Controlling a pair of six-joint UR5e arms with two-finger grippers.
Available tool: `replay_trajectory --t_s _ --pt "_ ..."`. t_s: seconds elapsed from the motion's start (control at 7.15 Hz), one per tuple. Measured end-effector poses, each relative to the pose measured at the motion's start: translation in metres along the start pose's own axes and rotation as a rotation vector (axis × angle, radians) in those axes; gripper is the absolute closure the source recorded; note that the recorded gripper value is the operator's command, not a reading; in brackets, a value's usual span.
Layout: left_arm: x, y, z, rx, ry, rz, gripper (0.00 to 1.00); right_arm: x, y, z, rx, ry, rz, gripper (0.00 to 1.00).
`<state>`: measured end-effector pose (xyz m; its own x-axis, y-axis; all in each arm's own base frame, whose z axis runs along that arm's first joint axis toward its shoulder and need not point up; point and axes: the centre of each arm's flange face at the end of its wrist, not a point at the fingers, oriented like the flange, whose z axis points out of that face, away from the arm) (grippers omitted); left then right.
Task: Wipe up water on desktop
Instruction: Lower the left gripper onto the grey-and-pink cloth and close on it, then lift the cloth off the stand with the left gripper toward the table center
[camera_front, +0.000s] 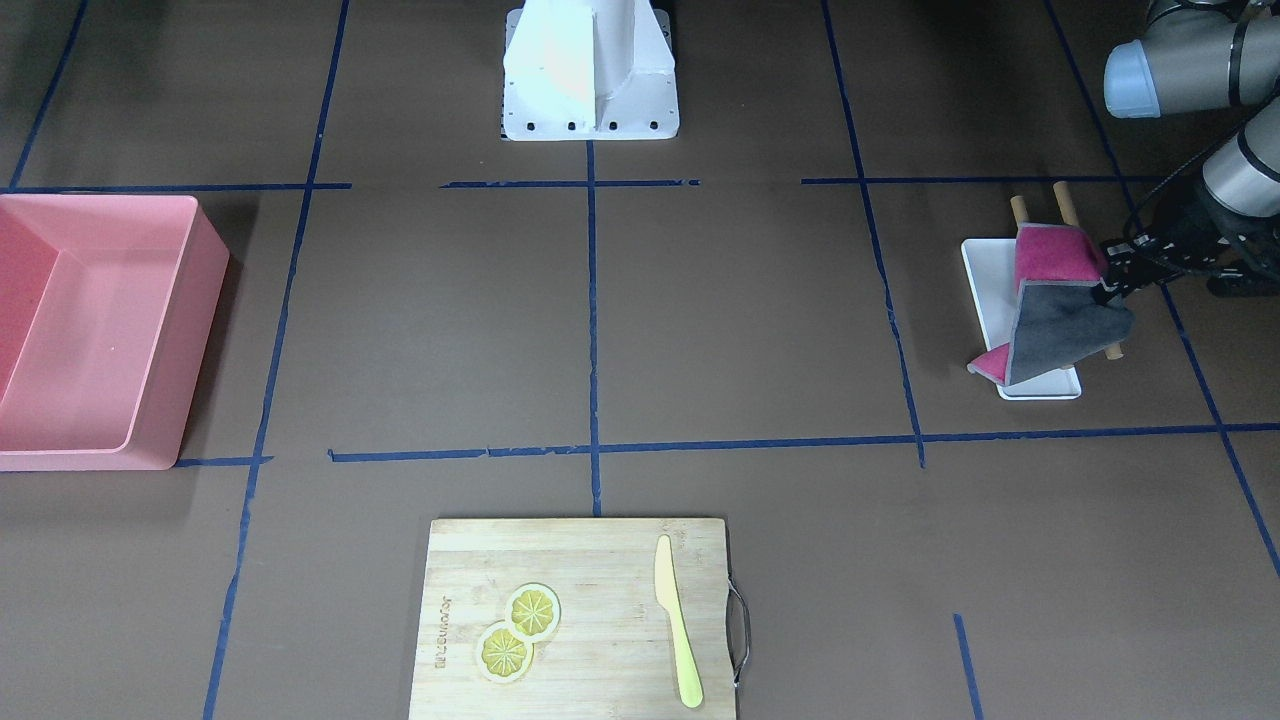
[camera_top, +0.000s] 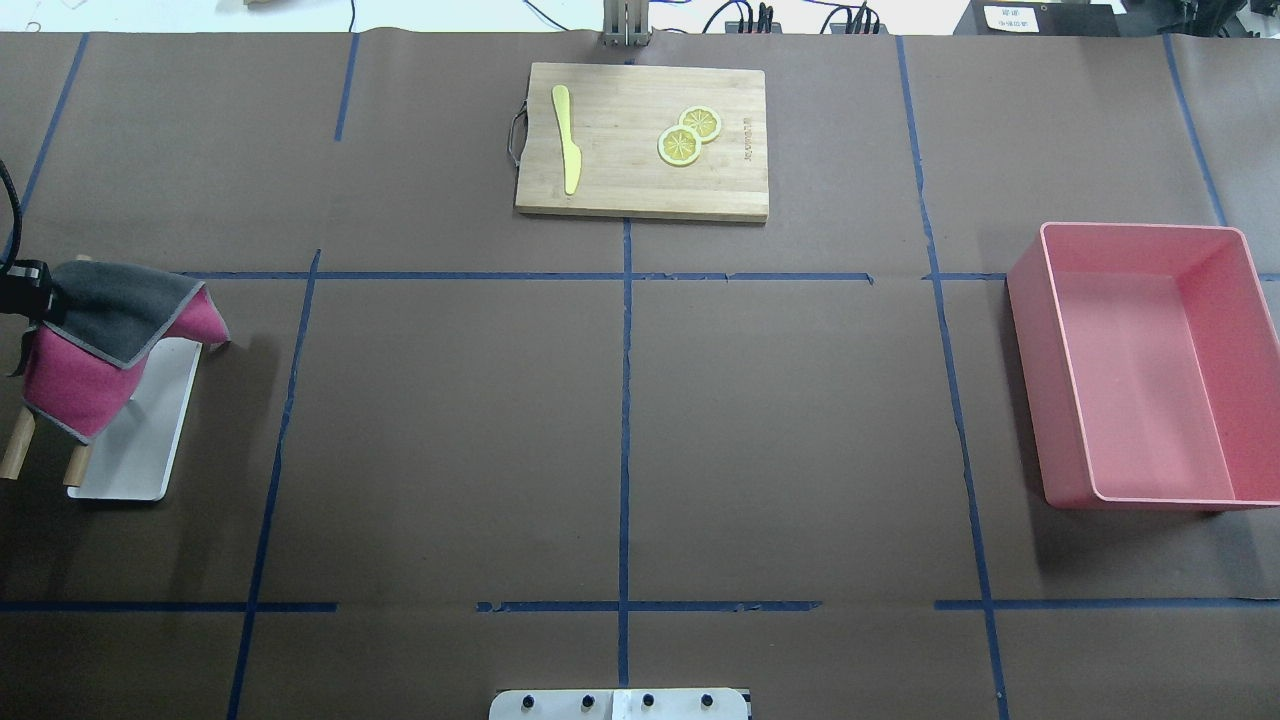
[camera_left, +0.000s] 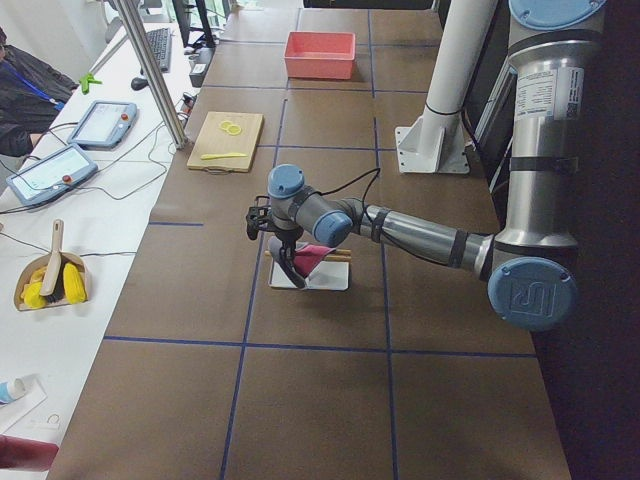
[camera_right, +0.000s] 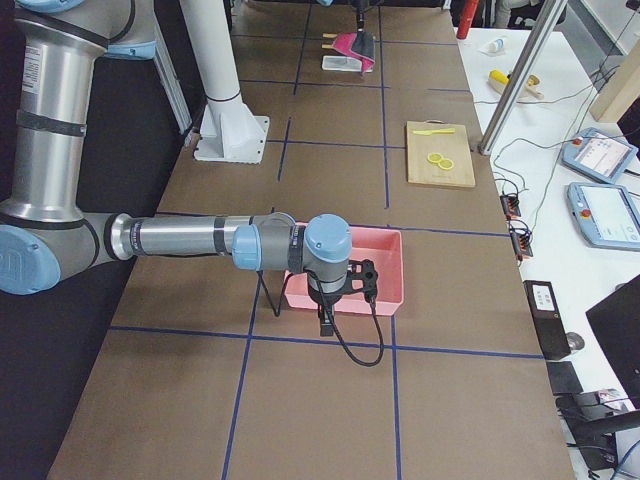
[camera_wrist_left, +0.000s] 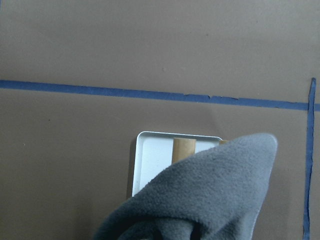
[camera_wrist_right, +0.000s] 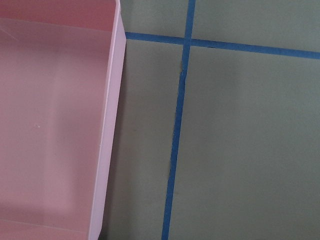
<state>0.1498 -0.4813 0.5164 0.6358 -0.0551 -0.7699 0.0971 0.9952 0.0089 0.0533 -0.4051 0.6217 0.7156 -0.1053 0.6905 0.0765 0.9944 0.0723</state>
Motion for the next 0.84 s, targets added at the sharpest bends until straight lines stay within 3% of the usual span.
replay_trajectory --t_s 0.56,0.84 --pt "0.010 0.008 -0.021 0.026 0.024 0.015 1.00 -0.004 -0.001 -0.003 0.012 -0.012 -0.011 0.00" --pt "0.026 0.006 -0.032 0.042 0.048 -0.046 1.00 -0.014 -0.005 -0.009 0.059 -0.056 -0.054 0.00"
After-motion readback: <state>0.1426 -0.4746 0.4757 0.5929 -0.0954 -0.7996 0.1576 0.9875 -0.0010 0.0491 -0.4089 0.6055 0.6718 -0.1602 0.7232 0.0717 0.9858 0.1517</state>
